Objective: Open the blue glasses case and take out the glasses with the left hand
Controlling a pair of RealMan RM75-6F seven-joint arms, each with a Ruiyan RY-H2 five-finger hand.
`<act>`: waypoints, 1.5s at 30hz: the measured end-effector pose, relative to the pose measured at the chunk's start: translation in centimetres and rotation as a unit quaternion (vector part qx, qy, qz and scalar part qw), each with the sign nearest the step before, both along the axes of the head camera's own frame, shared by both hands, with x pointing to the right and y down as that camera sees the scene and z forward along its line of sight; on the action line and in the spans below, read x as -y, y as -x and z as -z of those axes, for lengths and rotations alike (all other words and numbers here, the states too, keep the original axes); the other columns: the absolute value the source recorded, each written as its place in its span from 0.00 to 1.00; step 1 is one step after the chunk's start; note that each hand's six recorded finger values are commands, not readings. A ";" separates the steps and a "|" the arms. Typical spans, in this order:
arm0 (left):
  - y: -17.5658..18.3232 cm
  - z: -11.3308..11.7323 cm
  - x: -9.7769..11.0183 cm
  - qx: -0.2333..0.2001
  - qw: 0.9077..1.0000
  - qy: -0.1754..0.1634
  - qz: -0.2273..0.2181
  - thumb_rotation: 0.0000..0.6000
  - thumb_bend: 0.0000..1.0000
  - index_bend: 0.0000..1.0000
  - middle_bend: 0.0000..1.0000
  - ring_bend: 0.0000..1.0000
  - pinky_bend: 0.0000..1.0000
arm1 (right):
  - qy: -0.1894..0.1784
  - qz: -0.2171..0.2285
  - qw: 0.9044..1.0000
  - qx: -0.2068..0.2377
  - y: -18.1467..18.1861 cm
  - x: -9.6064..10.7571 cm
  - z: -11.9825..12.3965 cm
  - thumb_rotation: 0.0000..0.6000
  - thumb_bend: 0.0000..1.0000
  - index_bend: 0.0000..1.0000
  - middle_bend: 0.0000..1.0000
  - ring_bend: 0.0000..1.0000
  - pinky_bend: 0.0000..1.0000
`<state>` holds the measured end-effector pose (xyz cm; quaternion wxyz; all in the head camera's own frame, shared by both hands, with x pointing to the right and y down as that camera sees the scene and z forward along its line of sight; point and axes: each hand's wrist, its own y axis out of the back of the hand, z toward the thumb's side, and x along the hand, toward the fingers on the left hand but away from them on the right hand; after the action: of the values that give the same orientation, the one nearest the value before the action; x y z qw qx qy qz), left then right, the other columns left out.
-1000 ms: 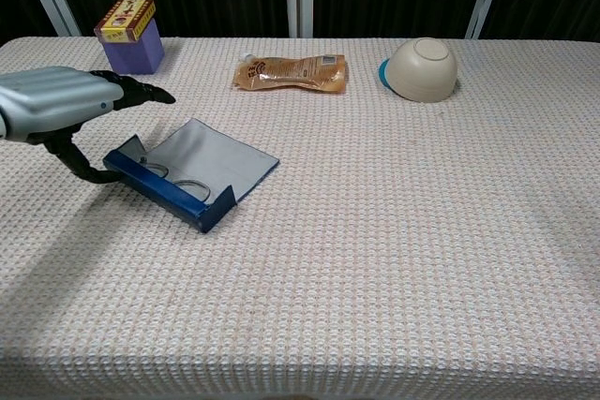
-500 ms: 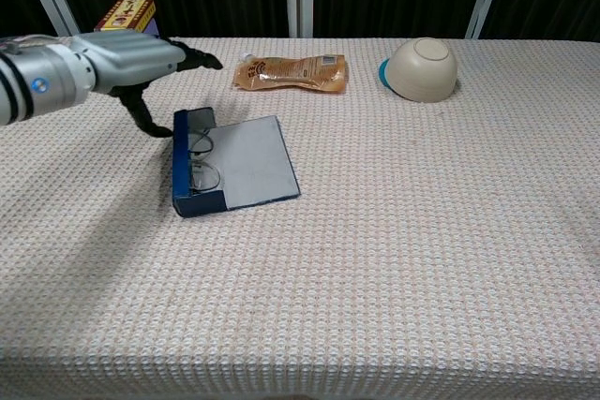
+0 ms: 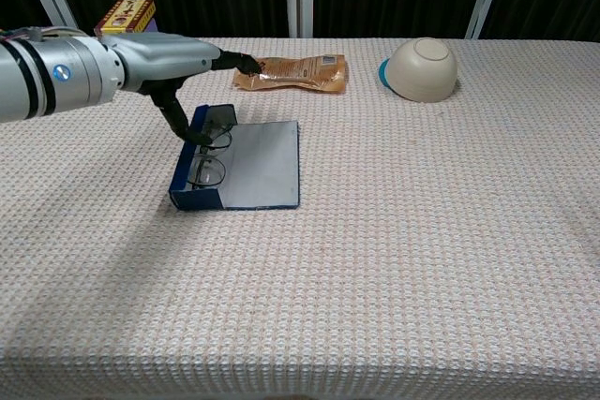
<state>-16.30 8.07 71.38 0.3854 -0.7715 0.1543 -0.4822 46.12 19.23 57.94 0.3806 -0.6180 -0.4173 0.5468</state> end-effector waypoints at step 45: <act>7.1 -1.4 3.5 0.156 0.986 -0.028 0.051 1.00 0.22 0.03 0.05 0.00 0.00 | 0.001 -0.003 1.000 -0.006 0.2 0.0 0.3 1.00 0.45 0.00 0.13 0.00 0.00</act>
<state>-23.43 4.54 72.80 0.4012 -0.6668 0.1449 -0.6111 45.91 19.26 57.68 0.3808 -0.6142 -0.4164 0.5517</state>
